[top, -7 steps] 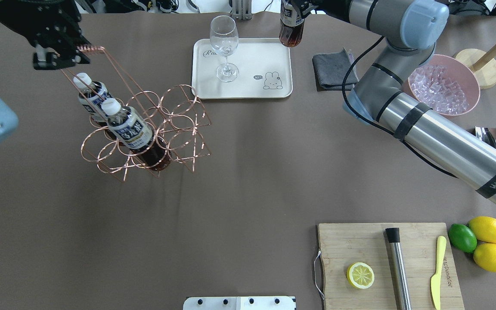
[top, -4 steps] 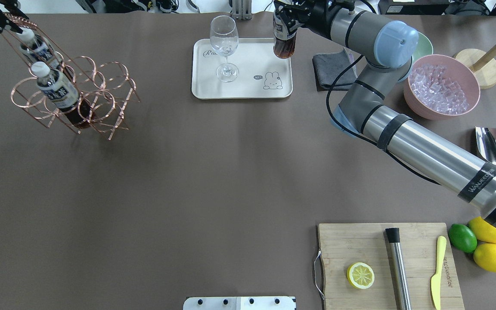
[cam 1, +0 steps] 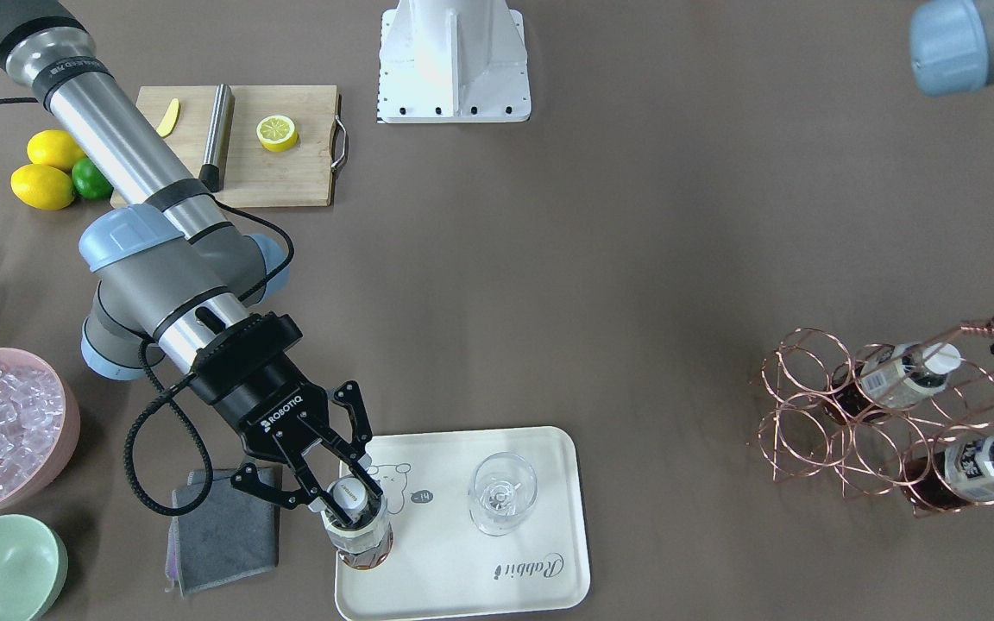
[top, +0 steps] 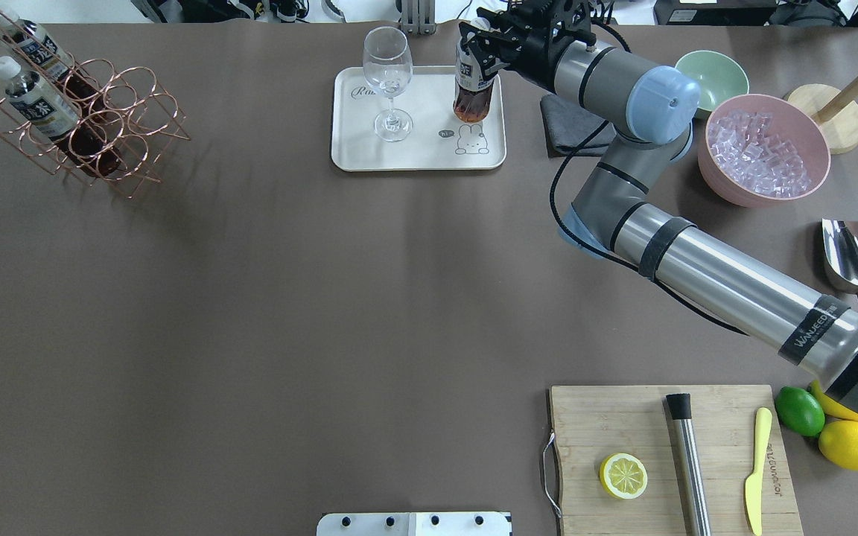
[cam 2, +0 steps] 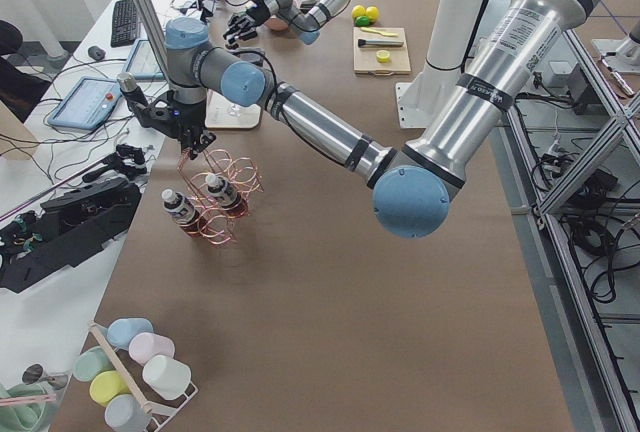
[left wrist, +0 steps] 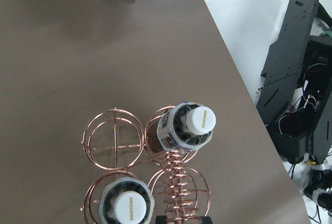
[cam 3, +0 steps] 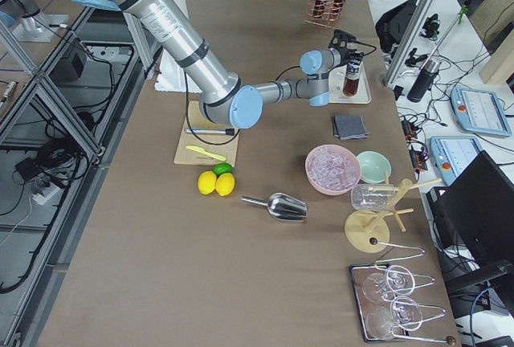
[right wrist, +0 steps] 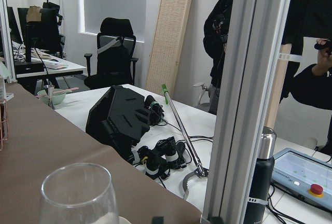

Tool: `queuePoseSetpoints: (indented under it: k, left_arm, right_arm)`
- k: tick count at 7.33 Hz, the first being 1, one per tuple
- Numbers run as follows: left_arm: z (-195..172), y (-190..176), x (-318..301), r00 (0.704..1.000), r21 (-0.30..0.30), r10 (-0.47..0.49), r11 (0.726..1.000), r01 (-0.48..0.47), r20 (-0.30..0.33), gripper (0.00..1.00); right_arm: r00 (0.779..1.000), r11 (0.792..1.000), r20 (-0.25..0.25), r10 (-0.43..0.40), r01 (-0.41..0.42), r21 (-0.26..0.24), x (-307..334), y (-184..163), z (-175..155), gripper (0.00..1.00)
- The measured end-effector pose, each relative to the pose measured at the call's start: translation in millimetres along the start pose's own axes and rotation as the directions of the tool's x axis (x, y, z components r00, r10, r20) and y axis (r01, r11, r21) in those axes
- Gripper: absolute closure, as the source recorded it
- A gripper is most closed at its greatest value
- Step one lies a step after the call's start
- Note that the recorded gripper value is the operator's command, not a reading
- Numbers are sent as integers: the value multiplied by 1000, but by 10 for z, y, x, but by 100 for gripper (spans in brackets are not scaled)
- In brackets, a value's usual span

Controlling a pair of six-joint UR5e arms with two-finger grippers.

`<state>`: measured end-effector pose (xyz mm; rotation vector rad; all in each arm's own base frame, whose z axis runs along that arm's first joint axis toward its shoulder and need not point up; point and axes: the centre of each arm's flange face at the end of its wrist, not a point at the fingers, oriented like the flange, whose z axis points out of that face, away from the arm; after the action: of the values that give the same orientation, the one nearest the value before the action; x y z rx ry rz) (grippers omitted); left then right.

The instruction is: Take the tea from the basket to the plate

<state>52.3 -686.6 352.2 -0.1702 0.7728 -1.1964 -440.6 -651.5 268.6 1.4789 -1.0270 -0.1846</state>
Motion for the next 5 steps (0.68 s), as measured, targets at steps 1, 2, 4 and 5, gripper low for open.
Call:
queuePoseSetpoints:
  k: [1,2,4,5]
  left_arm:
    - [-9,-224,66,1000,9,-7,1000,7,-1,100]
    - [-72,-403,126,1000,20,-28,999,29,-6,100]
    - [-148,-785,94,995,41,-101,994,101,-3,100]
    - [-108,-993,35,988,53,-152,987,151,9,100]
  right_arm:
    - [1000,1000,4,25,-25,7,-55,43,-1,100]
    - [999,999,8,41,-41,11,-114,113,-2,100]
    - [999,999,12,51,-51,10,-167,187,1,85]
    - [999,999,12,52,-53,9,-174,196,2,18]
